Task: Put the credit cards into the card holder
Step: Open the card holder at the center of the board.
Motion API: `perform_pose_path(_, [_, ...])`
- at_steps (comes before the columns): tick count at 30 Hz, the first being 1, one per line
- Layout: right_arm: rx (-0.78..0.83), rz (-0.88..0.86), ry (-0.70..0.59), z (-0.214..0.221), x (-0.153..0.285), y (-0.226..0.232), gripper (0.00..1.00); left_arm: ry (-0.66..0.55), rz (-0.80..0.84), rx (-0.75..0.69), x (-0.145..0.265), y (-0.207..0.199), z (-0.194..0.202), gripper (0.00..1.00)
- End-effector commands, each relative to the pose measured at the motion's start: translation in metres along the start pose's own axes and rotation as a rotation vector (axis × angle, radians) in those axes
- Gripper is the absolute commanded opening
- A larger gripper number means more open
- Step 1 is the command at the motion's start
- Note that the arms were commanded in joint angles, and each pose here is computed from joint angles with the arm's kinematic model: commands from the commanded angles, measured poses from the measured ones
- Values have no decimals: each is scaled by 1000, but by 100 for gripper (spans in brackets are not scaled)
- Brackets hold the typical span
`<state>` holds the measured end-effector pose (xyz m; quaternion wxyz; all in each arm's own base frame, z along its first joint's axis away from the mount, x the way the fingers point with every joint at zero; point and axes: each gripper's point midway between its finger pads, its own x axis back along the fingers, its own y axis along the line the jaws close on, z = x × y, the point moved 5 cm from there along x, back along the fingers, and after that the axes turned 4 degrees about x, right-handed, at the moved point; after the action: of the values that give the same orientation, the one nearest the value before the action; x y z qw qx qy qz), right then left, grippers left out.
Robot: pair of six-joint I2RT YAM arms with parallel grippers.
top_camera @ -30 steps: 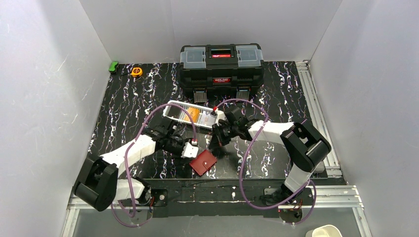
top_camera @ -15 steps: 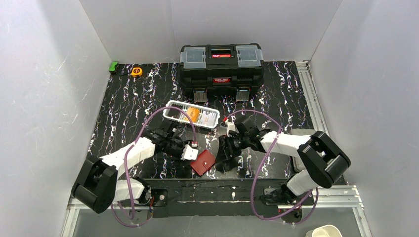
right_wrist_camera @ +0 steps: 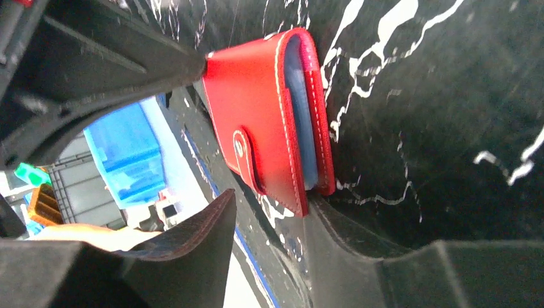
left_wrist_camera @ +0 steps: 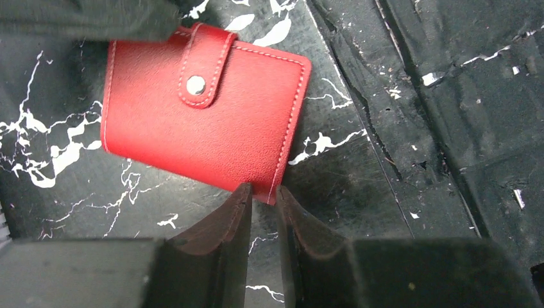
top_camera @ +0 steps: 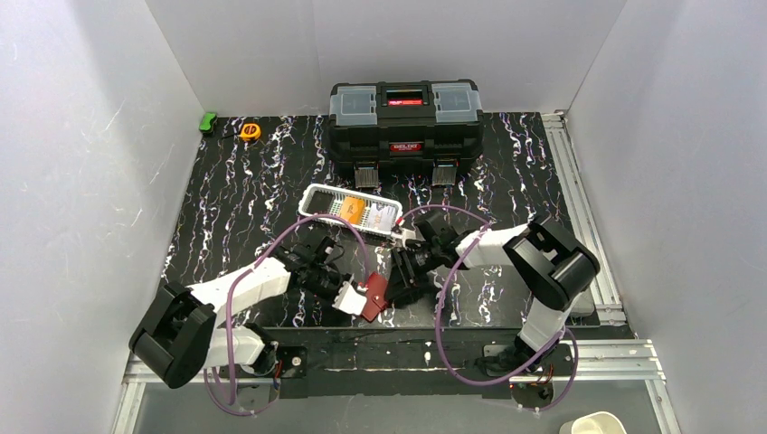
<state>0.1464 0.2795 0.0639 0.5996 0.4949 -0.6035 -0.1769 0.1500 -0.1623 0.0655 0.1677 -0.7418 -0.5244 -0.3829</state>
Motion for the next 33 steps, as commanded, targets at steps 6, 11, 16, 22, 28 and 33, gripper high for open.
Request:
perform_pose_path(6, [66, -11, -49, -36, -7, 9, 32, -8, 56, 14, -3, -15, -12, 18])
perform_pose_path(11, [85, -16, -66, -39, -6, 11, 18, -4, 62, 11, -4, -17, -12, 18])
perform_pose_path(16, [137, -28, -103, -38, 0, 16, 1, 11, -25, 118, 2, 0, -19, 40])
perform_pose_path(22, [293, 19, -166, -32, 16, 24, 1, -91, -167, 343, 38, 21, -45, 82])
perform_pose_path(28, [538, 104, -182, -25, 21, 40, 1, -261, -270, 432, 62, 33, -69, 94])
perform_pose_path(33, [710, 127, -236, -26, 30, 61, 1, -334, -231, 501, 68, 44, -80, 98])
